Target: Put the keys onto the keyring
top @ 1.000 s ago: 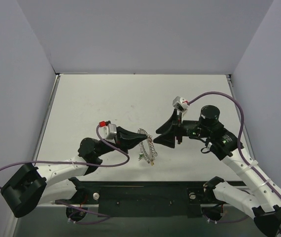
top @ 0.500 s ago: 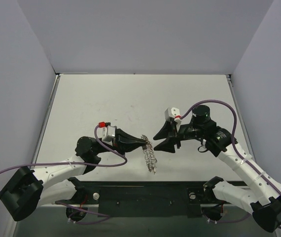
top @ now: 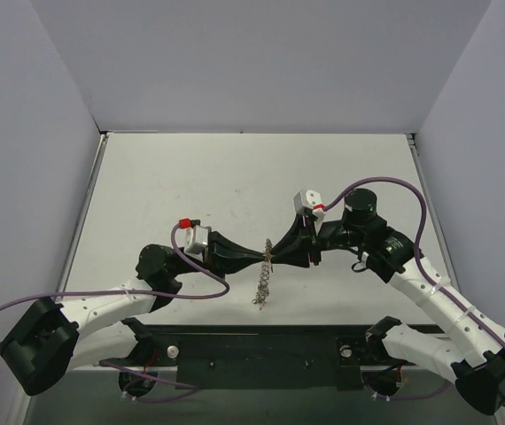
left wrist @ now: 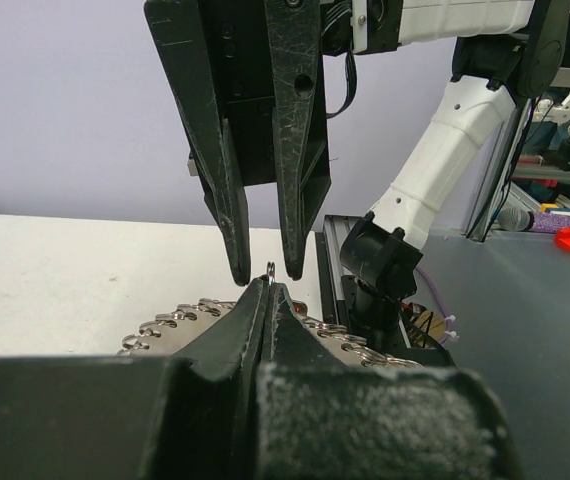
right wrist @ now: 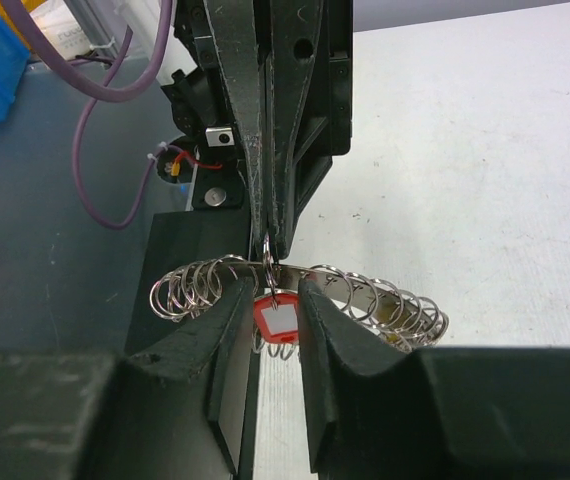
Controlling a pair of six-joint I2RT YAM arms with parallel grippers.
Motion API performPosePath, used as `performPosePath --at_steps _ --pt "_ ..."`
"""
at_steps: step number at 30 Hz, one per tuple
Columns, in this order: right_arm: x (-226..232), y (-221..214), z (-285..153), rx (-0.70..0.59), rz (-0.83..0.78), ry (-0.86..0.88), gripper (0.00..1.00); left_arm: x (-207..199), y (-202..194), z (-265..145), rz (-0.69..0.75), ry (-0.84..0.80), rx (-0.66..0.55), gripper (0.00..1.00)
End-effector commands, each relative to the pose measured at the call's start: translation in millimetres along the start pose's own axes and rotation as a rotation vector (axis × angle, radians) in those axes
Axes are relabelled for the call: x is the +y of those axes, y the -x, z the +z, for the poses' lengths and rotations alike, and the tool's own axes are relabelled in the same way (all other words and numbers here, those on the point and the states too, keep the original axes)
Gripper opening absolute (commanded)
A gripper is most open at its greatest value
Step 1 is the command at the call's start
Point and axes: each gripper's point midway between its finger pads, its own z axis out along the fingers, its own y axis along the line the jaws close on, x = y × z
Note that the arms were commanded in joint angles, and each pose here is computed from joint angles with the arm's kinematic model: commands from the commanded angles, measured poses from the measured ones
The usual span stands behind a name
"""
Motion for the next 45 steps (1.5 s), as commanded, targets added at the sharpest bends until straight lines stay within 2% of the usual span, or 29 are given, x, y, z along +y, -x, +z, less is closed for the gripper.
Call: performPosePath --at_steps 1,7,12,19,31,39,45 --pt "0.4 10.4 3.8 -0.042 -0.026 0.009 0.19 -2.9 38.0 9.6 0.072 -0.022 -0.106 0.00" --pt "3.2 6.6 1.7 -0.028 -0.001 0.007 0.15 1.9 43.1 6.4 0.076 0.020 -0.141 0.00" --pt "5.6 8.9 1.7 -0.031 -0.005 0.019 0.00 4.3 45.6 4.3 0.075 0.043 -0.163 0.00" --pt "-0.3 15.8 2.7 -0.048 0.019 -0.017 0.00 4.1 47.9 3.1 0.064 0.049 -0.183 0.00" --pt "-1.7 10.8 10.3 -0.064 0.187 -0.030 0.00 0.3 80.3 -4.4 0.061 0.064 -0.371 0.00" --pt "-3.0 9.0 13.1 -0.075 0.274 -0.047 0.00 -1.6 86.7 -2.0 0.078 0.049 -0.383 0.00" --pt "-28.6 5.0 6.6 -0.113 0.417 -0.196 0.00 -5.0 91.0 -1.5 0.105 0.038 -0.370 0.00"
